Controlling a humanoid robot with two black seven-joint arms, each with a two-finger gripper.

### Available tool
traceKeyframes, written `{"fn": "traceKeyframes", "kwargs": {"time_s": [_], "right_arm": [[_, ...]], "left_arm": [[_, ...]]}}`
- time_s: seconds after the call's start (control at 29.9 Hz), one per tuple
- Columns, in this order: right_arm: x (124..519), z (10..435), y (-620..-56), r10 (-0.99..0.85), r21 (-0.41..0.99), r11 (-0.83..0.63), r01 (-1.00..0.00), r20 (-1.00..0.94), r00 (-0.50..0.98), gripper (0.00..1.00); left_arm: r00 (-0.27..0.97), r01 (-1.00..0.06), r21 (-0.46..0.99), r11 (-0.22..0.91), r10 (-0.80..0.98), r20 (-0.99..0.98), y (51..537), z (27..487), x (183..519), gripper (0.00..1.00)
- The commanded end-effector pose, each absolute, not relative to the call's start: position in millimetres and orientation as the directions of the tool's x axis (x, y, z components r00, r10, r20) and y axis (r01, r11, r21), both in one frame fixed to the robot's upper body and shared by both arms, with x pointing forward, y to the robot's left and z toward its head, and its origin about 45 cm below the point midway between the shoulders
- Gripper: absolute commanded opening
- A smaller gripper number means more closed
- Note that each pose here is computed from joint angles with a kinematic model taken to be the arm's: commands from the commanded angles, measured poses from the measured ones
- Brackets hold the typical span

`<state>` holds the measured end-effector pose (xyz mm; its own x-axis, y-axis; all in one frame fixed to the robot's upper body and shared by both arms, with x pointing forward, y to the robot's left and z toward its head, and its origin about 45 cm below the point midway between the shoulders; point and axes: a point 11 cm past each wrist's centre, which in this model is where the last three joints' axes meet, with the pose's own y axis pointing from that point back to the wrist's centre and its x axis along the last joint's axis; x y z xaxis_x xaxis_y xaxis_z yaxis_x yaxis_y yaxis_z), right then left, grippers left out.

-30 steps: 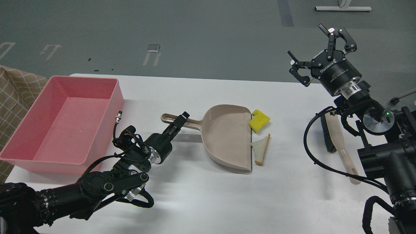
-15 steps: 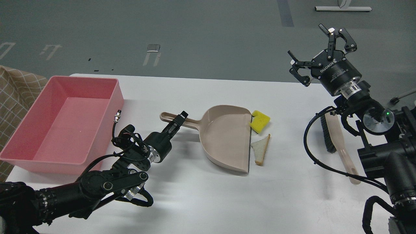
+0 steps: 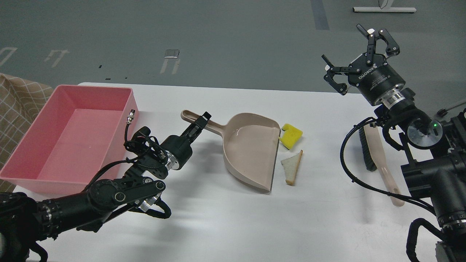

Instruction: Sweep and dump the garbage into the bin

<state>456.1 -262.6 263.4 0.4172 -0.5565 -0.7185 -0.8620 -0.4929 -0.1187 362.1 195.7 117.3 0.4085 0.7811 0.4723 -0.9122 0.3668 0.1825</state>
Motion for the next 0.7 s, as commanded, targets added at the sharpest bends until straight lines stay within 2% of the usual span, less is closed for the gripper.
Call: {"fn": "traceKeyframes", "kwargs": {"time_s": [0.0, 0.13, 0.33, 0.5, 0.67], "right_arm": [[455, 258, -267, -0.652, -0.025, -0.533, -0.846, -0.625, 0.430, 1.00], [450, 247, -277, -0.730, 0.090, -0.561, -0.823, -0.523, 0.440, 1.00], [449, 254, -301, -0.817, 0.271, -0.566, -0.779, -0.307, 0.487, 1.00], [447, 265, -336, -0.858, 0.387, -0.508, -0.769, -0.146, 0.493, 1.00], [450, 275, -346, -0.848, 0.477, -0.456, -0.751, 0.022, 0.529, 1.00]], "left_arm": [[0.398, -0.917, 0.177, 0.358, 0.779, 0.484, 202, 121, 365, 0.00], [0.396, -0.917, 0.177, 0.356, 0.778, 0.488, 204, 121, 366, 0.00], [0.390, -0.920, 0.176, 0.350, 0.776, 0.495, 208, 122, 368, 0.00], [0.385, -0.922, 0.175, 0.346, 0.775, 0.501, 210, 123, 369, 0.00], [0.379, -0.925, 0.176, 0.338, 0.774, 0.507, 213, 122, 371, 0.00]]}}
